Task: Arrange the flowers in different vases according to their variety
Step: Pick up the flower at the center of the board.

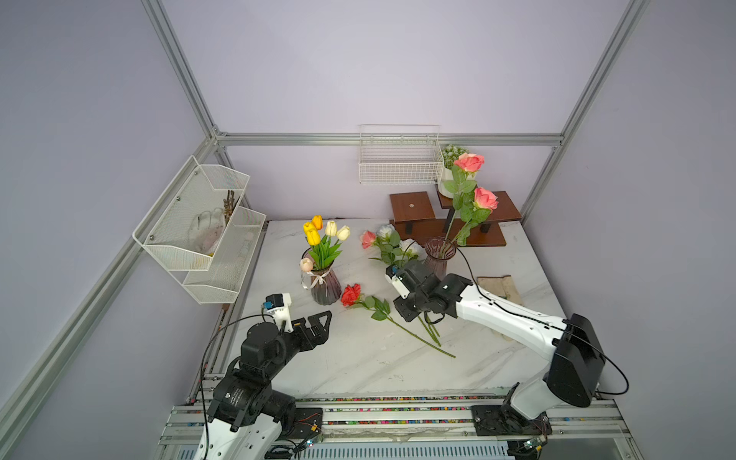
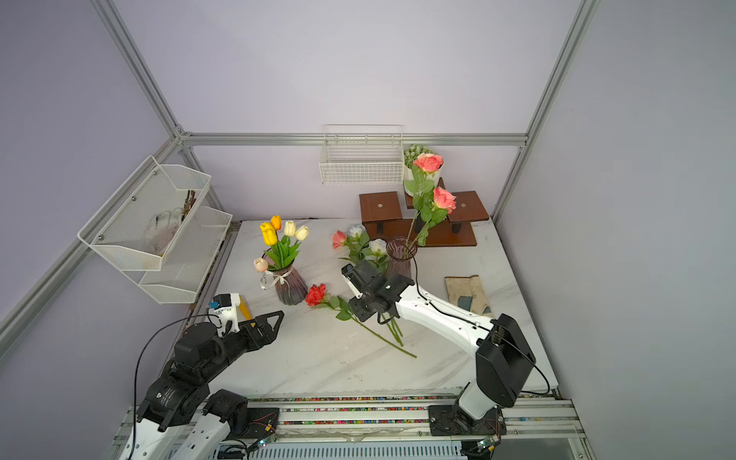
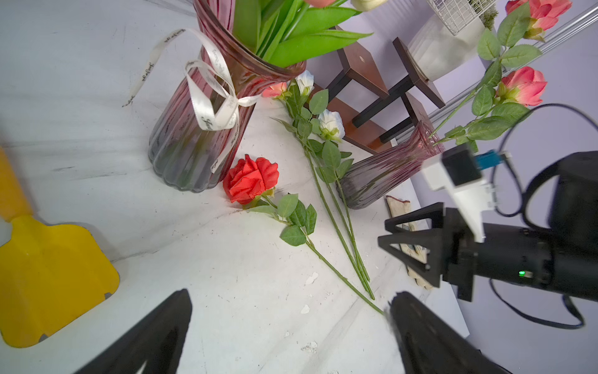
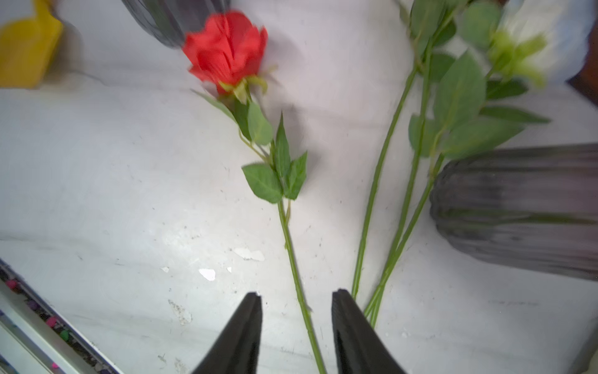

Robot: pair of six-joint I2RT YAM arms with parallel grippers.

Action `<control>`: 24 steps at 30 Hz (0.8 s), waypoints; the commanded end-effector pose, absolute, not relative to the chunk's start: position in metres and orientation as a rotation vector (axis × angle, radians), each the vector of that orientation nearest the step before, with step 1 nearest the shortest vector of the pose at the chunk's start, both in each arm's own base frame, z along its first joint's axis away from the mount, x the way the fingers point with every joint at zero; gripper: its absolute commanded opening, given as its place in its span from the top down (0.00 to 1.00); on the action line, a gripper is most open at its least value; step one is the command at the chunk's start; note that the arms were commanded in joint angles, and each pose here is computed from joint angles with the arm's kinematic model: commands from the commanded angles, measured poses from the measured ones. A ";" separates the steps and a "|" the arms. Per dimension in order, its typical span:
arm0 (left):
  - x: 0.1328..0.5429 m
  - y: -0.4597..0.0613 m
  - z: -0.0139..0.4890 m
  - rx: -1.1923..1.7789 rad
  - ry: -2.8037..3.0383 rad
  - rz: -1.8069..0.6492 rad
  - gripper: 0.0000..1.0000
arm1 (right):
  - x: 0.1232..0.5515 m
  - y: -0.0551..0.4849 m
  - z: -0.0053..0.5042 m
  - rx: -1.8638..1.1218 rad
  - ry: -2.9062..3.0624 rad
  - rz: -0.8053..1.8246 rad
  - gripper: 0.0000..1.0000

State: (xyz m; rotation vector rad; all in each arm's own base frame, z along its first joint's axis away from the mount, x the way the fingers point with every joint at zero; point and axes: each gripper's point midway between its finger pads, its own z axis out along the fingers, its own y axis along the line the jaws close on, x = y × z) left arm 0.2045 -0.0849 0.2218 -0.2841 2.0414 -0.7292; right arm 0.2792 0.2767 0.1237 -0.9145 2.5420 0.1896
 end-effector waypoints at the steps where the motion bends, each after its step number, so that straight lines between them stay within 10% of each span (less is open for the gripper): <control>1: 0.206 -0.087 0.236 -0.275 1.986 -0.764 0.00 | 0.253 0.258 0.086 -1.004 2.715 0.134 0.47; 13: 0.206 -0.087 0.232 -0.276 1.988 -0.760 0.00 | 0.247 0.255 0.002 -1.183 2.886 0.075 0.47; 24: 0.208 -0.089 0.231 -0.273 1.986 -0.769 0.00 | 0.249 0.230 -0.050 -1.257 2.960 -0.110 0.99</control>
